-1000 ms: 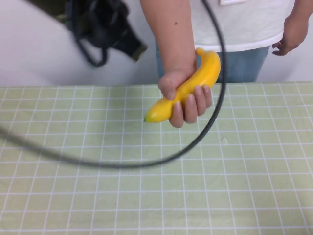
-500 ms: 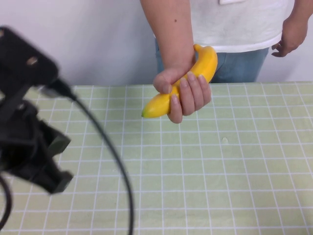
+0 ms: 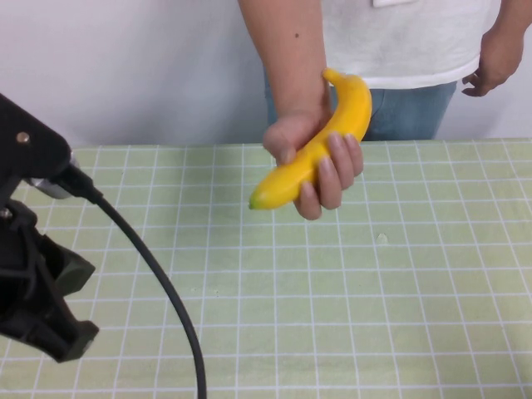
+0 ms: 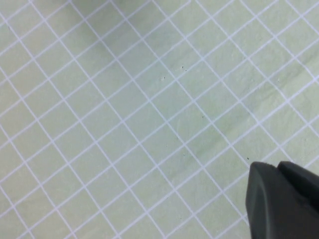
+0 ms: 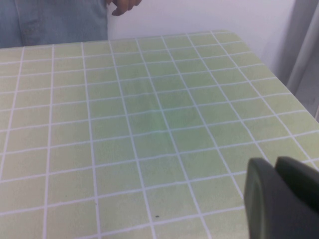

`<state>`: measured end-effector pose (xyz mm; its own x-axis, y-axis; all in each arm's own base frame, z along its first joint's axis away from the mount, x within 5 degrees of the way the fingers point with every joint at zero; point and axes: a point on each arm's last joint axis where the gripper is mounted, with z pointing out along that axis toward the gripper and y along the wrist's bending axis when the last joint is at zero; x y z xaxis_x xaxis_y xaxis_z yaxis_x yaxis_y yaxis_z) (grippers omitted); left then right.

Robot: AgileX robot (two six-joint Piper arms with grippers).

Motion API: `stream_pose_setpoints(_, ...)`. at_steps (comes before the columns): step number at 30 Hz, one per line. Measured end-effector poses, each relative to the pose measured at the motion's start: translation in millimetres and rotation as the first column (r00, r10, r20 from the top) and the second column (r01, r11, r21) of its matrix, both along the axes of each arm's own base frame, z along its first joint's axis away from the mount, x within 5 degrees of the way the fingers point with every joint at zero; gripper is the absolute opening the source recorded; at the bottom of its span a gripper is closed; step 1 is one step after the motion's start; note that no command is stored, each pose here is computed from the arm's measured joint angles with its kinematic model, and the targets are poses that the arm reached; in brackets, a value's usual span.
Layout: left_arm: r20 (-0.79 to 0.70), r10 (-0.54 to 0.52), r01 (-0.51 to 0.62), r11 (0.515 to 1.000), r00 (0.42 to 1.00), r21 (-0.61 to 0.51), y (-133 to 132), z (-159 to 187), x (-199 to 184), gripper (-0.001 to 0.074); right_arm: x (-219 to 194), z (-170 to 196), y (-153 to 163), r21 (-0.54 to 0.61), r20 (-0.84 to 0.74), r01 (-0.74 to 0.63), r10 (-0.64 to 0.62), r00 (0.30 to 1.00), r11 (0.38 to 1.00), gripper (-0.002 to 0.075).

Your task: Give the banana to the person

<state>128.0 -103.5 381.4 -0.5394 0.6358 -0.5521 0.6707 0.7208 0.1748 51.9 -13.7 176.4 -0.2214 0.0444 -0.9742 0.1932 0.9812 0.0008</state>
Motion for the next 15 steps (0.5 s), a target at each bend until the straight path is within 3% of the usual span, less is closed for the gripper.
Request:
stream_pose_setpoints(3,0.003,0.017,-0.017,1.0,1.0,0.011,2,-1,1,-0.0002,0,0,0,0.0,0.0,0.0,0.0,1.0,1.0,-0.0009)
stream_pose_setpoints(9,0.133,0.161,-0.169,0.984,0.978,0.051,17,6,9,-0.0002,0,0,0,0.0,0.0,0.0,0.0,1.0,1.0,-0.0009)
stream_pose_setpoints(15,0.309,0.169,-0.167,0.985,0.936,-0.03,32,26,2,-0.0003,0,0,0,0.0,0.0,0.0,0.0,1.0,1.0,-0.0009)
